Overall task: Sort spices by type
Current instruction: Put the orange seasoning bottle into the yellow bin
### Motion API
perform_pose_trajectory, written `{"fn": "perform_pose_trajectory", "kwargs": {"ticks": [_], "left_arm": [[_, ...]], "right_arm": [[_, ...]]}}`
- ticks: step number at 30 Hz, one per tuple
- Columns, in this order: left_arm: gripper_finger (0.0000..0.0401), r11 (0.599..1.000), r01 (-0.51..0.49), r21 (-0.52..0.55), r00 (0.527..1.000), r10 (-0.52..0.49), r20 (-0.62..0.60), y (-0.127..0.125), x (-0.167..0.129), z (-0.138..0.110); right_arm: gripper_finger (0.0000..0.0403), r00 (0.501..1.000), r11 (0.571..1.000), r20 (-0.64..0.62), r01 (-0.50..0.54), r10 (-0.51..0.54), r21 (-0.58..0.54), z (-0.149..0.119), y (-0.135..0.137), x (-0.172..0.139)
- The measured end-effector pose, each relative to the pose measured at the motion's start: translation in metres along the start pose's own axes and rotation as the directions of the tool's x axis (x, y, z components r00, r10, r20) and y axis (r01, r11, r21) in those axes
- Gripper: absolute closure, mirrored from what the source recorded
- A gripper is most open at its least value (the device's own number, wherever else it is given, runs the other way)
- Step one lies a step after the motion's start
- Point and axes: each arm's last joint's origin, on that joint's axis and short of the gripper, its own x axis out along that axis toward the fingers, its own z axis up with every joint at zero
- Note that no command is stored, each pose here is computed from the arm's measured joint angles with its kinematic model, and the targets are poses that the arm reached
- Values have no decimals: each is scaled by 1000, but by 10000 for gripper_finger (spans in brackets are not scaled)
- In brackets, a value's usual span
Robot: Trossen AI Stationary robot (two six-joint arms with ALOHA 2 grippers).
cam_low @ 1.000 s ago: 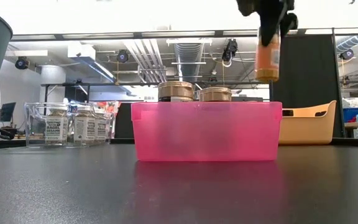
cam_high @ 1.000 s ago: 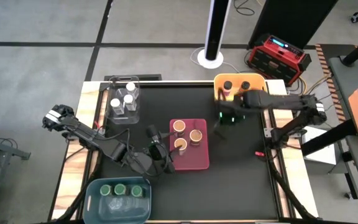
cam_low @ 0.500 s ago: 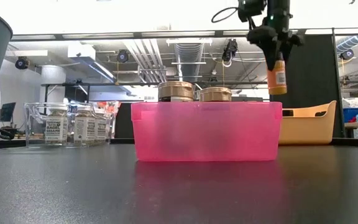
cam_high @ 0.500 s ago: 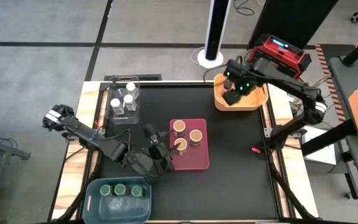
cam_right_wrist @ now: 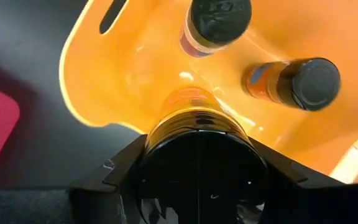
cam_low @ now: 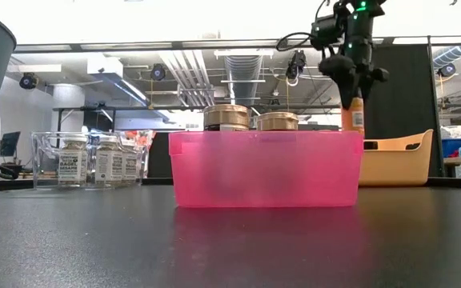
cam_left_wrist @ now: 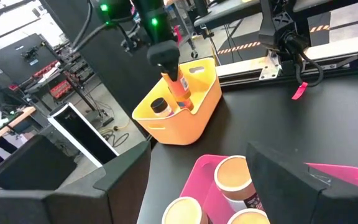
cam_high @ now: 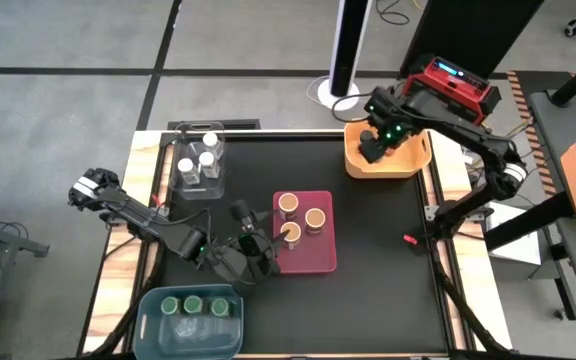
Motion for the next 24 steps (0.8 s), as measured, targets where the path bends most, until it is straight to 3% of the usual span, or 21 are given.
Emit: {"fn": "perform_pose_trajectory", "kwargs": {"ticks": [24], "left_arm": [[152,1000,3,-18,1000,-3,-2,0,-1,0]], "right_arm": [[200,999,1000,32,25,-25,-13,-8,-7,67]]}}
